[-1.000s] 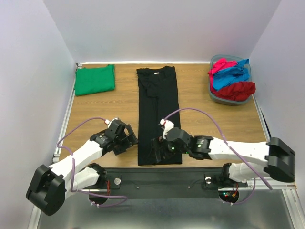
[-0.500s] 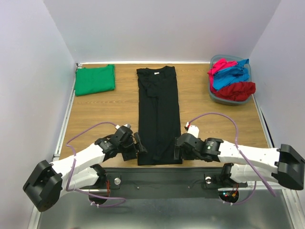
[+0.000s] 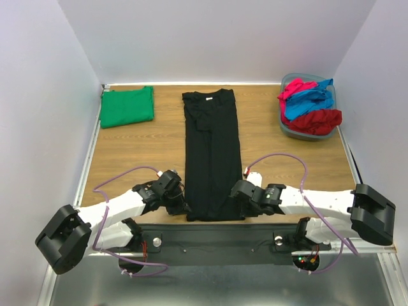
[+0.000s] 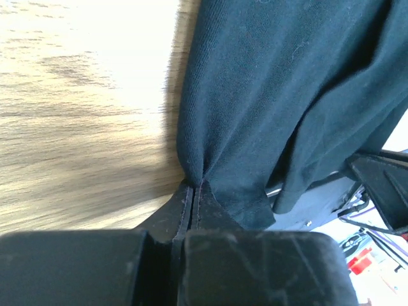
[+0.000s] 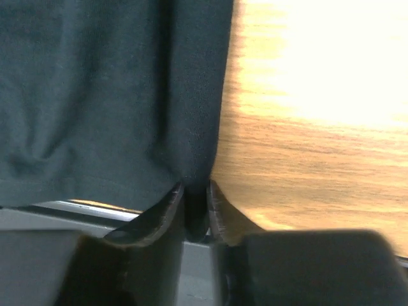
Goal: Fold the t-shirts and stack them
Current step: Fold the tshirt
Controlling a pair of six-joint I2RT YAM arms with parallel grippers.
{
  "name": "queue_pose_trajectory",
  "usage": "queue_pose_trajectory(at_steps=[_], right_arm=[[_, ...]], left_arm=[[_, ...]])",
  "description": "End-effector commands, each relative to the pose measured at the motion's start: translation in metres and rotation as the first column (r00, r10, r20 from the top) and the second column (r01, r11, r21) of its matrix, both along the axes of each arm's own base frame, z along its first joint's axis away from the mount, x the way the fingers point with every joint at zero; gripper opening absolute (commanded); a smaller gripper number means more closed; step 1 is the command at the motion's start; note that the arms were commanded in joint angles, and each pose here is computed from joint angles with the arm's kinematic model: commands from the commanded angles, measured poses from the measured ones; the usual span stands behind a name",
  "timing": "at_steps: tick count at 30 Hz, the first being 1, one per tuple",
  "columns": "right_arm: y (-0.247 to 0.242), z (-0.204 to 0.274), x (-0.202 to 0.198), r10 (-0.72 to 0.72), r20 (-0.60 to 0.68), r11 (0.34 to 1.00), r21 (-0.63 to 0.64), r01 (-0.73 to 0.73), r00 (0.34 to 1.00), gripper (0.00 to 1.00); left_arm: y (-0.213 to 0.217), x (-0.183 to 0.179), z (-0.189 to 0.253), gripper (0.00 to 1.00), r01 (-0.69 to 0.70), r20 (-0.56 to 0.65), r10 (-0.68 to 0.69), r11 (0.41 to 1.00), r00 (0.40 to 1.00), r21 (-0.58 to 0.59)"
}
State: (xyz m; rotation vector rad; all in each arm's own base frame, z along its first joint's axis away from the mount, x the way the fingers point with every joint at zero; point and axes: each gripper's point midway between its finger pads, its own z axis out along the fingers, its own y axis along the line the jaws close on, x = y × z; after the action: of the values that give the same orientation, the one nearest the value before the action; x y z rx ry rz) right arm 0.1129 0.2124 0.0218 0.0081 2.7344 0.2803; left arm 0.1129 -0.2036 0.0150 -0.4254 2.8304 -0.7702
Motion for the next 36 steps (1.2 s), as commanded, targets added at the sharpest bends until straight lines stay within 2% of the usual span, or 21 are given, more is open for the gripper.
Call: queue_pose_trajectory(at_steps=[1,3,8,13,17,23,27,32,36], right_arm=[[-0.001,0.0,-0.009,-0.02,-0.038,0.998,0.051,0.022,0.999,0.14],[0.001,0.005,-0.017,-0.007,-0.063,0.995,0.102,0.013,0.998,0.01],[0.0,0.015,-0.028,0.015,-0.073,0.982,0.187,-0.001,0.997,0.0],[0.008,0.035,-0.014,0.009,0.002,0.974,0.227,-0.01,1.0,0.0],[0.015,0.054,0.005,-0.015,0.086,0.973,0.232,-0.005,0.996,0.0],[0.009,0.078,0.046,-0.113,0.182,0.971,0.23,0.07,0.977,0.0],[0.002,0.091,0.076,-0.158,0.25,0.975,0.194,0.111,0.955,0.0],[-0.004,0.117,0.122,-0.208,0.352,0.972,0.175,0.154,0.913,0.0],[0.005,0.125,0.156,-0.205,0.369,0.971,0.193,0.141,0.907,0.0]], left_arm=[[0.024,-0.021,-0.02,0.0,0.016,-0.072,-0.008,0.994,0.997,0.111],[0.026,-0.019,-0.018,0.0,-0.002,-0.063,0.009,0.993,0.998,0.119],[0.025,-0.022,-0.012,0.0,0.004,-0.066,0.004,0.992,0.998,0.126],[0.009,-0.008,0.009,0.0,0.017,-0.011,-0.016,0.996,1.0,0.089],[0.001,0.009,0.021,0.0,0.012,0.034,-0.015,0.995,0.999,0.104],[-0.015,0.046,0.043,0.0,-0.005,0.129,-0.013,0.99,0.992,0.139],[-0.021,0.068,0.048,0.0,-0.001,0.15,-0.025,0.986,0.988,0.17],[-0.021,0.119,0.069,0.0,-0.064,0.245,0.024,0.986,0.969,0.157],[-0.025,0.159,0.085,0.0,-0.087,0.298,0.041,0.986,0.954,0.14]])
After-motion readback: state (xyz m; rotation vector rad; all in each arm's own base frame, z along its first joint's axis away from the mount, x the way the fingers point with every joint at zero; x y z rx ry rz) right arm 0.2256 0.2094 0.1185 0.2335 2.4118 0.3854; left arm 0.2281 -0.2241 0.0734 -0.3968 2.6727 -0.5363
